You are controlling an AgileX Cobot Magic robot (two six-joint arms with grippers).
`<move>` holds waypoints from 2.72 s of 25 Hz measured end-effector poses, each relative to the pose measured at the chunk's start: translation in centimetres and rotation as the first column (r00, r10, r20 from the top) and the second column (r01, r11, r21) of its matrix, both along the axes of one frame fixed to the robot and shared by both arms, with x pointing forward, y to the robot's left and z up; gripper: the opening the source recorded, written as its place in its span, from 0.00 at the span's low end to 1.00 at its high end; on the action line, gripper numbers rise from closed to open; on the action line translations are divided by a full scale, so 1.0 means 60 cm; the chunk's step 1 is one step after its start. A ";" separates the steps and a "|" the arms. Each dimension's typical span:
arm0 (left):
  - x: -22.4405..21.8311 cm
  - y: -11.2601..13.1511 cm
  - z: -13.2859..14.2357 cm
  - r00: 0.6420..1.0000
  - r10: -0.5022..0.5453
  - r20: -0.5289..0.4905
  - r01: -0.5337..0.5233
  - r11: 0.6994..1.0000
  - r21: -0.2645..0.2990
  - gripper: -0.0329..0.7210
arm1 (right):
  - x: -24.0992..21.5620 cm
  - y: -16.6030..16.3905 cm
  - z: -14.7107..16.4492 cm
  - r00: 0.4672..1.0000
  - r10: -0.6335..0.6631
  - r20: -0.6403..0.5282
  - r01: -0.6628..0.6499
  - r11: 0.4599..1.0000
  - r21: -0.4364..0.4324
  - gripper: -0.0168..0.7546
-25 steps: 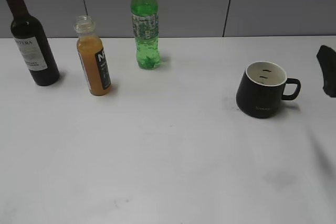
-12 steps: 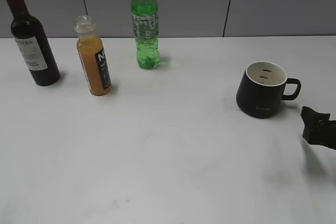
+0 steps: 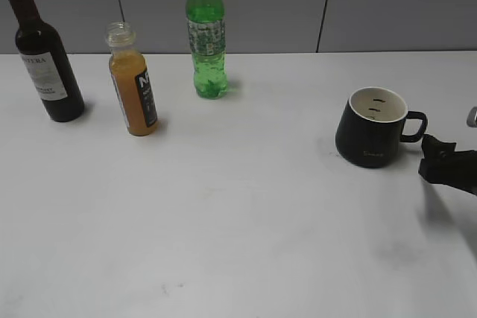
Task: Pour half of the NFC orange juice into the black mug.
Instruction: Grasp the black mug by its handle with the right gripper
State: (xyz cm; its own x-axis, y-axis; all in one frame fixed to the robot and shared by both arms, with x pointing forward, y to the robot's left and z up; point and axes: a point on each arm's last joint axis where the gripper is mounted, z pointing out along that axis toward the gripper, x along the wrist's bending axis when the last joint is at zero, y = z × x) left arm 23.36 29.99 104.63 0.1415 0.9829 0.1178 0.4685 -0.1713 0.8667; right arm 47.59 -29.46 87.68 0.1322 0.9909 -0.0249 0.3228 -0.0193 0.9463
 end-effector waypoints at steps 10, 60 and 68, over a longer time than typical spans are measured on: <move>0.000 0.000 0.000 1.000 0.000 0.000 0.000 1.000 0.000 0.36 | 0.040 0.004 -0.017 1.000 -0.002 0.010 0.002 1.000 -0.004 0.85; 0.000 0.000 0.000 1.000 0.000 0.000 0.000 1.000 0.000 0.36 | 0.130 0.015 -0.062 0.997 0.070 0.043 -0.069 0.997 -0.019 0.08; 0.000 0.000 0.000 1.000 0.000 0.000 0.000 1.000 0.000 0.36 | 0.132 0.022 -0.057 0.991 0.129 0.042 -0.127 0.991 -0.049 0.07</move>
State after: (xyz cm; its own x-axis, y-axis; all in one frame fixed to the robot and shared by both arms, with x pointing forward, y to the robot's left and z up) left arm 23.36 29.99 104.63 0.1415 0.9829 0.1178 0.4685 -0.1713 0.8667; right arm 55.52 -28.13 84.29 0.0064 0.9977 -0.0676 0.2766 0.0632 0.9589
